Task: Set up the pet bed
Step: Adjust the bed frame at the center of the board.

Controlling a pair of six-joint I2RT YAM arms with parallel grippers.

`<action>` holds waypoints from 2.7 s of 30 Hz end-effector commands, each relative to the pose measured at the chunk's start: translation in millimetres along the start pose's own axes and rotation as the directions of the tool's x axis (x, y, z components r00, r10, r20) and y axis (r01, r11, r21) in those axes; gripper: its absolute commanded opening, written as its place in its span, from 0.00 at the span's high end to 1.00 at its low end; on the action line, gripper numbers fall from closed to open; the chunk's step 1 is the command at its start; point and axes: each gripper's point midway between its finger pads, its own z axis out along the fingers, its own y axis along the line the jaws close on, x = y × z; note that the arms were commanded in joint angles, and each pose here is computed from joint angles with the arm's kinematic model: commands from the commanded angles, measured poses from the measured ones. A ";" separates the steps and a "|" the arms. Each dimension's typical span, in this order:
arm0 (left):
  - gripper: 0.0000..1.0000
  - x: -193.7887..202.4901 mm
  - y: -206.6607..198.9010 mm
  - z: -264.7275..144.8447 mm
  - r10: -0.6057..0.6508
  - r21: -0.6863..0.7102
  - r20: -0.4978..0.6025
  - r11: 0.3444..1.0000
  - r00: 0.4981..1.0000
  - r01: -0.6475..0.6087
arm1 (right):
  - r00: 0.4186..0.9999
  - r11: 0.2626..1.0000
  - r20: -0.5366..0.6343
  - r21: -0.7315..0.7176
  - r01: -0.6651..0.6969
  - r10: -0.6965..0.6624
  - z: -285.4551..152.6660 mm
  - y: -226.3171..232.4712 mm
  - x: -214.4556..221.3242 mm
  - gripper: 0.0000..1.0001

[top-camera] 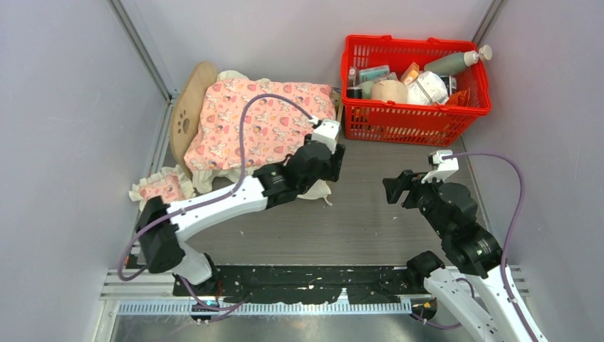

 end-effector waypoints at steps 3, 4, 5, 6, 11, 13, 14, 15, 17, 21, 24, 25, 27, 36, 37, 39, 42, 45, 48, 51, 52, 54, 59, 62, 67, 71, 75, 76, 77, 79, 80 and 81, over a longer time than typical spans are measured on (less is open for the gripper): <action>0.41 -10.3 -14.8 36.4 0.067 -0.062 0.000 0.996 0.998 -0.067 | 0.999 1.000 0.022 -0.001 -0.026 0.026 -15.6 -2.9 0.8 0.24; 0.41 -4.0 -14.5 41.8 0.089 -0.073 -0.025 0.993 0.996 -0.090 | 0.999 1.000 0.025 -0.003 -0.027 0.027 -16.5 -2.9 0.6 0.23; 0.41 5.1 -13.3 46.5 0.108 -0.084 -0.059 0.990 0.992 -0.113 | 0.999 1.000 0.028 -0.002 -0.024 0.024 -17.9 -3.3 0.1 0.23; 0.42 11.4 -13.7 50.2 0.120 -0.087 -0.082 0.988 0.989 -0.127 | 0.999 1.000 0.024 0.003 -0.022 0.022 -18.4 -4.4 1.0 0.23; 0.46 40.3 -11.0 56.7 0.147 -0.098 -0.154 0.982 0.977 -0.163 | 1.000 0.999 0.028 0.036 -0.015 0.014 -21.1 -11.0 0.3 0.22; 0.46 50.3 -5.4 56.7 0.156 -0.116 -0.181 0.977 0.971 -0.178 | 0.999 0.999 0.034 0.033 -0.025 0.024 -21.0 -10.3 -0.2 0.21; 0.47 55.5 -2.6 56.5 0.159 -0.127 -0.190 0.975 0.969 -0.185 | 0.999 0.999 0.041 0.027 -0.030 0.029 -20.4 -9.0 -1.3 0.21; 0.46 60.7 -1.1 57.2 0.164 -0.129 -0.196 0.973 0.967 -0.191 | 0.998 0.999 0.037 0.011 -0.045 0.045 -20.0 -5.7 -0.3 0.21; 0.46 72.1 -1.3 58.9 0.177 -0.120 -0.208 0.971 0.962 -0.205 | 0.997 0.997 0.036 -0.021 -0.072 0.073 -18.7 0.5 1.0 0.21; 0.78 90.9 -3.1 60.1 0.200 -0.096 -0.240 0.969 0.950 -0.229 | 0.991 0.992 0.053 -0.027 -0.123 0.124 -11.2 2.6 2.3 0.21; 1.00 92.3 -4.4 50.0 0.229 -0.082 -0.244 0.963 0.942 -0.255 | 0.988 0.990 0.068 0.003 -0.142 0.142 1.8 -2.4 6.4 0.21; 1.00 88.5 -3.7 44.5 0.229 -0.083 -0.237 0.963 0.944 -0.255 | 0.988 0.990 0.071 0.000 -0.139 0.139 10.0 -1.0 6.8 0.21; 1.00 81.4 -0.4 32.2 0.222 -0.089 -0.220 0.965 0.950 -0.246 | 0.989 0.992 0.084 0.006 -0.124 0.123 23.4 -0.2 3.2 0.21; 1.00 32.8 22.6 -16.2 0.212 -0.128 -0.107 0.966 0.971 -0.225 | 0.996 0.972 0.082 0.229 -0.057 0.039 92.9 -14.1 -43.1 0.20; 1.00 33.8 27.4 -19.7 0.230 -0.136 -0.119 0.960 0.966 -0.245 | 0.995 0.974 0.090 0.219 -0.052 0.033 95.3 -10.0 -51.1 0.20; 1.00 29.7 35.5 -34.0 0.252 -0.130 -0.112 0.955 0.961 -0.265 | 0.996 0.977 0.085 0.210 -0.045 0.027 102.9 -7.0 -52.5 0.20; 1.00 42.8 32.4 -53.1 0.256 -0.011 -0.080 0.966 0.963 -0.258 | 0.995 0.973 0.095 0.226 -0.050 0.029 110.3 -9.7 -51.8 0.20; 1.00 58.6 29.4 -76.1 0.248 0.102 -0.076 0.966 0.966 -0.239 | 0.995 0.972 0.094 0.231 -0.048 0.027 117.3 -9.5 -53.1 0.20; 1.00 75.3 21.3 -98.3 0.259 0.241 -0.060 0.941 0.964 -0.237 | 0.997 0.973 0.074 0.231 -0.020 0.003 124.7 -8.7 -52.4 0.20; 1.00 91.4 17.7 -119.7 0.281 0.343 -0.050 0.906 0.958 -0.248 | 0.999 0.990 0.031 0.140 0.026 -0.031 127.6 6.1 -46.0 0.20; 1.00 96.3 16.1 -125.8 0.289 0.374 -0.041 0.892 0.956 -0.253 | 0.998 0.996 0.007 0.075 0.055 -0.055 127.0 16.1 -41.3 0.20; 1.00 106.6 11.1 -138.5 0.323 0.446 -0.004 0.848 0.946 -0.288 | 0.997 0.997 -0.017 0.007 0.071 -0.071 124.5 25.7 -32.7 0.20; 1.00 136.6 -8.5 -171.4 0.456 0.628 0.180 0.628 0.871 -0.459 | 0.992 0.994 -0.082 -0.043 0.096 -0.099 119.4 28.3 -10.2 0.20; 1.00 142.1 -11.7 -187.5 0.466 0.672 0.262 0.540 0.845 -0.506 | 0.982 0.992 -0.147 -0.071 0.105 -0.114 117.6 29.2 8.4 0.20; 0.59 108.0 45.8 -169.2 0.472 0.387 0.142 0.782 0.870 -0.488 | 0.974 0.991 -0.194 -0.088 0.104 -0.120 120.9 30.0 23.4 0.20; 0.43 63.1 87.8 -166.5 0.467 0.163 0.071 0.867 0.882 -0.472 | 0.966 0.989 -0.217 -0.077 0.124 -0.138 128.8 27.6 26.5 0.19; 0.39 28.0 109.1 -168.3 0.436 0.060 0.046 0.897 0.899 -0.438 | 0.945 0.988 -0.289 -0.068 0.139 -0.153 134.8 23.0 43.5 0.20; 0.38 13.9 123.4 -170.9 0.404 -0.016 0.036 0.915 0.914 -0.403 | 0.938 0.987 -0.306 -0.064 0.149 -0.161 135.1 20.6 47.7 0.20; 0.37 9.9 137.2 -169.9 0.391 -0.074 0.006 0.918 0.921 -0.389 | 0.936 0.986 -0.311 -0.060 0.154 -0.165 134.9 19.5 48.2 0.20; 0.37 -9.4 163.7 -170.6 0.339 -0.183 -0.014 0.924 0.941 -0.336 | 0.932 0.986 -0.319 -0.040 0.165 -0.169 131.3 14.6 48.6 0.20; 0.38 -16.3 180.4 -168.6 0.303 -0.244 -0.028 0.922 0.953 -0.301 | 0.934 0.986 -0.315 -0.034 0.166 -0.168 128.0 13.6 46.7 0.20; 0.39 -22.7 198.3 -166.0 0.257 -0.306 -0.040 0.917 0.965 -0.257 | 0.934 0.985 -0.315 -0.032 0.167 -0.168 125.8 13.2 46.1 0.20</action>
